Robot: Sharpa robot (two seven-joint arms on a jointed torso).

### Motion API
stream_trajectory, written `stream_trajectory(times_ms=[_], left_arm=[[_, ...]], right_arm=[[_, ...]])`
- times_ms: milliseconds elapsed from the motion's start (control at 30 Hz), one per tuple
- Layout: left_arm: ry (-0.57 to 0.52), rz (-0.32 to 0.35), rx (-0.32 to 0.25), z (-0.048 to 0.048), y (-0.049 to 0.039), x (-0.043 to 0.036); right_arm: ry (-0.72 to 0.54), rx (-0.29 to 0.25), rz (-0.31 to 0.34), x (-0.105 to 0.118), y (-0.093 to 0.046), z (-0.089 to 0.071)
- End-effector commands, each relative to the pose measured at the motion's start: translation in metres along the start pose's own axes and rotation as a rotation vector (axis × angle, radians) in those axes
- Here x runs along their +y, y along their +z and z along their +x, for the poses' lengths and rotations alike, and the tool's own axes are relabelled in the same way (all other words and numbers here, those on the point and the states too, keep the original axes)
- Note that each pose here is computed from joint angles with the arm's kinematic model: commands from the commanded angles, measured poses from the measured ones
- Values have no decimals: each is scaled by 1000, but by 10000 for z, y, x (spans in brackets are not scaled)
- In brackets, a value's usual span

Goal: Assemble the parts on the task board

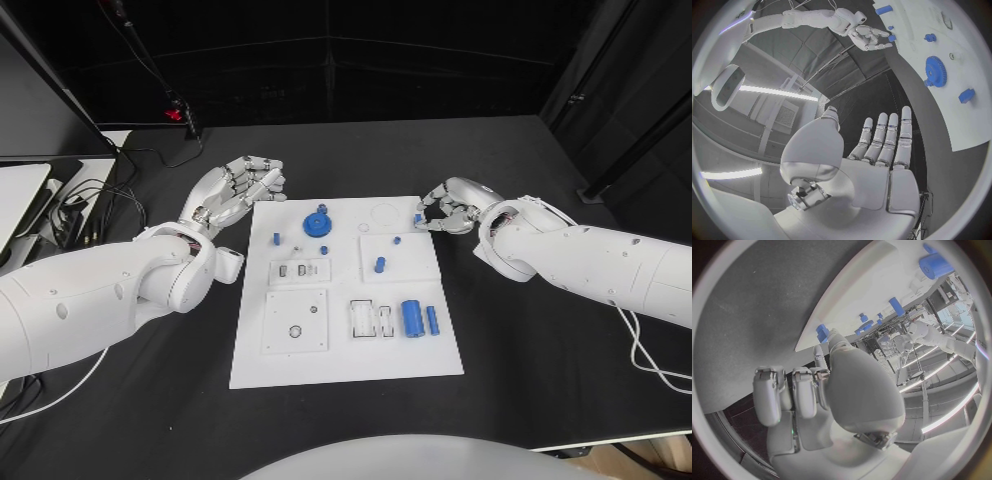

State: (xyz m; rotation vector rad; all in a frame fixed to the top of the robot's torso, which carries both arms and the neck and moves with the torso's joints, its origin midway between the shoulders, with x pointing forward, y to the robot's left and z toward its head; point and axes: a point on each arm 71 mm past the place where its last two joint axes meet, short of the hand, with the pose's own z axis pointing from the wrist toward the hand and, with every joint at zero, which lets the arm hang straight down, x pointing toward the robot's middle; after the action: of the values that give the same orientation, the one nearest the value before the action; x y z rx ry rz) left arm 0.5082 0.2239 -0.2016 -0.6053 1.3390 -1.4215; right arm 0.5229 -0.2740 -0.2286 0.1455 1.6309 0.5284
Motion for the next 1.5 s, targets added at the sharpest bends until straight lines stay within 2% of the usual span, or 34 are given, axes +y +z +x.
stream_trajectory(times_ms=[33, 733, 1500], left_arm=[[-1, 114, 5, 0, -7, -89], [1, 115, 1, -21, -24, -91], [2, 113, -1, -31, -31, -90]], right_arm=[[-9, 24, 18, -6, 8, 12], [-10, 58, 41, 10, 37, 59], [-5, 37, 21, 58, 50, 60]])
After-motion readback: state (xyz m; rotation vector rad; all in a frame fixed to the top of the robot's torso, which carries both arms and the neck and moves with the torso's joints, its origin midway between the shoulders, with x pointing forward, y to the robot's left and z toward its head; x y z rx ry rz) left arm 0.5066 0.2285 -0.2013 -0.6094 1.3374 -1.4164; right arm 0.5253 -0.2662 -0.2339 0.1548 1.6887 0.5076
